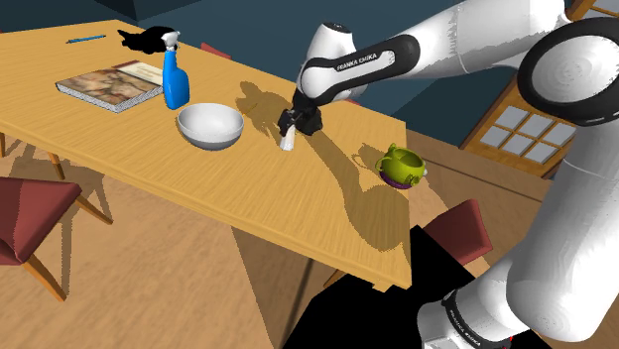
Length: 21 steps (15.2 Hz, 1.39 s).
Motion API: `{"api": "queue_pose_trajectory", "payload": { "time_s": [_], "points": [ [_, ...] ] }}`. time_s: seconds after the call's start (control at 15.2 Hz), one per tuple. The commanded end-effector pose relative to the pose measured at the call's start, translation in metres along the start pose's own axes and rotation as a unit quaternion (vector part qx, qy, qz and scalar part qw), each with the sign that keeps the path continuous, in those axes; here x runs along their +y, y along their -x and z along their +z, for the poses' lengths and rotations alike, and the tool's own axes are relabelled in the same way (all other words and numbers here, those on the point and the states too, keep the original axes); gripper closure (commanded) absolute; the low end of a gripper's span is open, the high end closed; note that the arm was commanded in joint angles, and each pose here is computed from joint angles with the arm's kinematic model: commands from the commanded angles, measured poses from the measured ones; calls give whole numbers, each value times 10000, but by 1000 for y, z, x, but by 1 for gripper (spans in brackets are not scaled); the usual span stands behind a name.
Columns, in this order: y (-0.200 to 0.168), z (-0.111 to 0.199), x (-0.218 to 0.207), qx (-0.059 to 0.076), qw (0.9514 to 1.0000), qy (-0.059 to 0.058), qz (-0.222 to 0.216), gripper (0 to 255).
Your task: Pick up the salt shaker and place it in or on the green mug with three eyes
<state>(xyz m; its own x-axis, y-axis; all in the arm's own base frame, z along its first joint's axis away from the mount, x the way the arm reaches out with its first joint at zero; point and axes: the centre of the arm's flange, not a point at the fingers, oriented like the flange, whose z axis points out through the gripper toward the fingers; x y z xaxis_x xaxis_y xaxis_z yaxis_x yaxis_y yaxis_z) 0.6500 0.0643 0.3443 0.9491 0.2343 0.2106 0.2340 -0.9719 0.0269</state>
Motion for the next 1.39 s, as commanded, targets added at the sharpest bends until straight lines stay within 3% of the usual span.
{"api": "queue_pose_trajectory", "payload": {
  "time_s": [0.0, 0.53, 0.59, 1.32],
  "points": [
    [0, 9, 2, 3, 10000, 1, 0, 0],
    [0, 9, 2, 3, 10000, 1, 0, 0],
    [0, 9, 2, 3, 10000, 1, 0, 255],
    [-2, -1, 3, 3, 10000, 1, 0, 255]
  ]
}}
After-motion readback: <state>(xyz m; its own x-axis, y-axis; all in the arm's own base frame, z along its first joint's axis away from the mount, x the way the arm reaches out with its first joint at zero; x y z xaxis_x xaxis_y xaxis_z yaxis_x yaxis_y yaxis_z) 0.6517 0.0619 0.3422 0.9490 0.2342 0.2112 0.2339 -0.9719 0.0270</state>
